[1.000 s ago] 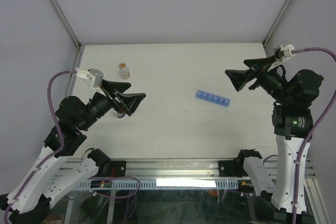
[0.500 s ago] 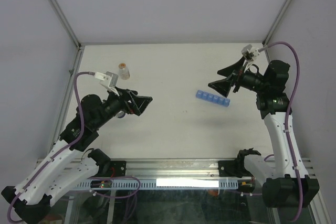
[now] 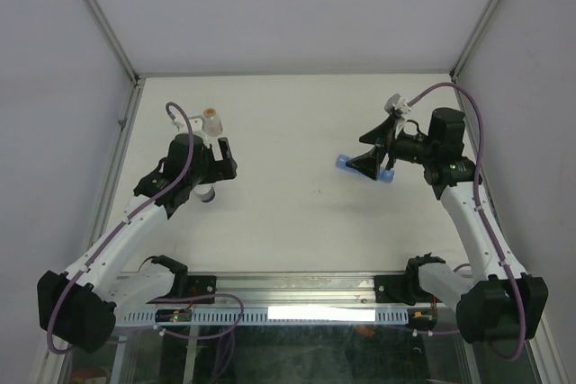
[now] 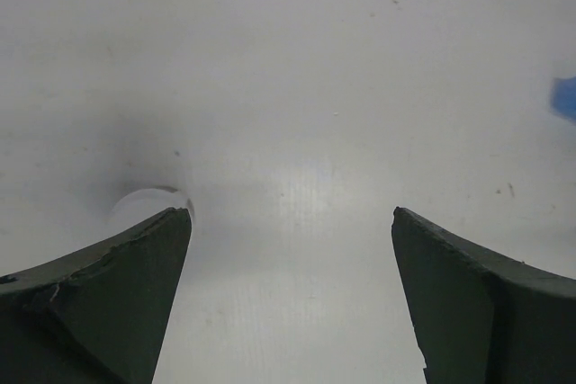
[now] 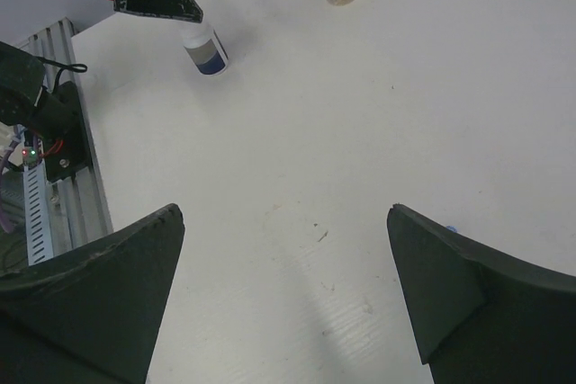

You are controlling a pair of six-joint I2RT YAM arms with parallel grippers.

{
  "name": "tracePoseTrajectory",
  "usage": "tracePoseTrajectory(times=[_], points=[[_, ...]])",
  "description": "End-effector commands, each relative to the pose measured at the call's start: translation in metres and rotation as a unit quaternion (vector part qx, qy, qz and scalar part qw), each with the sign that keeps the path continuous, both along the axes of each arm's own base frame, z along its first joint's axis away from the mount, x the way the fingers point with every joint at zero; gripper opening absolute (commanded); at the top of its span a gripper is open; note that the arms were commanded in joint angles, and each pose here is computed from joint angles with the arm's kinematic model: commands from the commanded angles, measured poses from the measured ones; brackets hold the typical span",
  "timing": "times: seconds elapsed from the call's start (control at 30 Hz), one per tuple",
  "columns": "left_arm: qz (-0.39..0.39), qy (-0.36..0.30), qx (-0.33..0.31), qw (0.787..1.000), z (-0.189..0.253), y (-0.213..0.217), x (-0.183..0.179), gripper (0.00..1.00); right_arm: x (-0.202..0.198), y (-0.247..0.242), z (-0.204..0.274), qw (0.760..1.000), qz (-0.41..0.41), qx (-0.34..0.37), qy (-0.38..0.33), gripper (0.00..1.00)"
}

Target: Sort the pills into containers

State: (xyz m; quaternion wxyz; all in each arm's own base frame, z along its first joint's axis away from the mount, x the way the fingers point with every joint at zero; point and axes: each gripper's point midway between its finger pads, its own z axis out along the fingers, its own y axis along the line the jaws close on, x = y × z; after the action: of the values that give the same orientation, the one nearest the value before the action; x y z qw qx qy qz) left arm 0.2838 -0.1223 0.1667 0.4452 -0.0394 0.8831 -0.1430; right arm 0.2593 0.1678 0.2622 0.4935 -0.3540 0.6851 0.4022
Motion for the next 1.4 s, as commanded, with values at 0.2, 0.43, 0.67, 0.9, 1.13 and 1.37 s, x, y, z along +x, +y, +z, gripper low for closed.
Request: tracePoseTrajectory(times=[0.2, 0.43, 0.67, 0.9, 1.13, 1.37], points=[[0.078, 0.045, 0.088, 0.992, -0.007, 0.062, 0.019, 0.96, 0.01, -0.001, -0.017, 0.998, -0.015, -0.057, -0.037, 0.99], [0.093, 0.092, 0.09, 0.987, -0.04, 0.066, 0.015, 0.95, 0.007, 0.005, -0.021, 0.998, -0.004, -0.06, -0.032, 0.99], [0.102, 0.129, 0.088, 0.982, -0.062, 0.068, 0.015, 0.93, 0.006, 0.009, -0.027, 0.998, 0.003, -0.064, -0.024, 0.99], [0.11, 0.152, 0.081, 0.979, -0.073, 0.069, 0.012, 0.89, 0.006, 0.011, -0.028, 0.998, 0.007, -0.065, -0.023, 0.99], [0.111, 0.184, 0.078, 0.973, -0.089, 0.069, 0.008, 0.83, 0.005, 0.012, -0.028, 0.998, 0.008, -0.065, -0.022, 0.99], [0.105, 0.197, 0.069, 0.972, -0.095, 0.064, 0.004, 0.76, 0.005, 0.013, -0.03, 0.998, 0.011, -0.065, -0.017, 0.99]])
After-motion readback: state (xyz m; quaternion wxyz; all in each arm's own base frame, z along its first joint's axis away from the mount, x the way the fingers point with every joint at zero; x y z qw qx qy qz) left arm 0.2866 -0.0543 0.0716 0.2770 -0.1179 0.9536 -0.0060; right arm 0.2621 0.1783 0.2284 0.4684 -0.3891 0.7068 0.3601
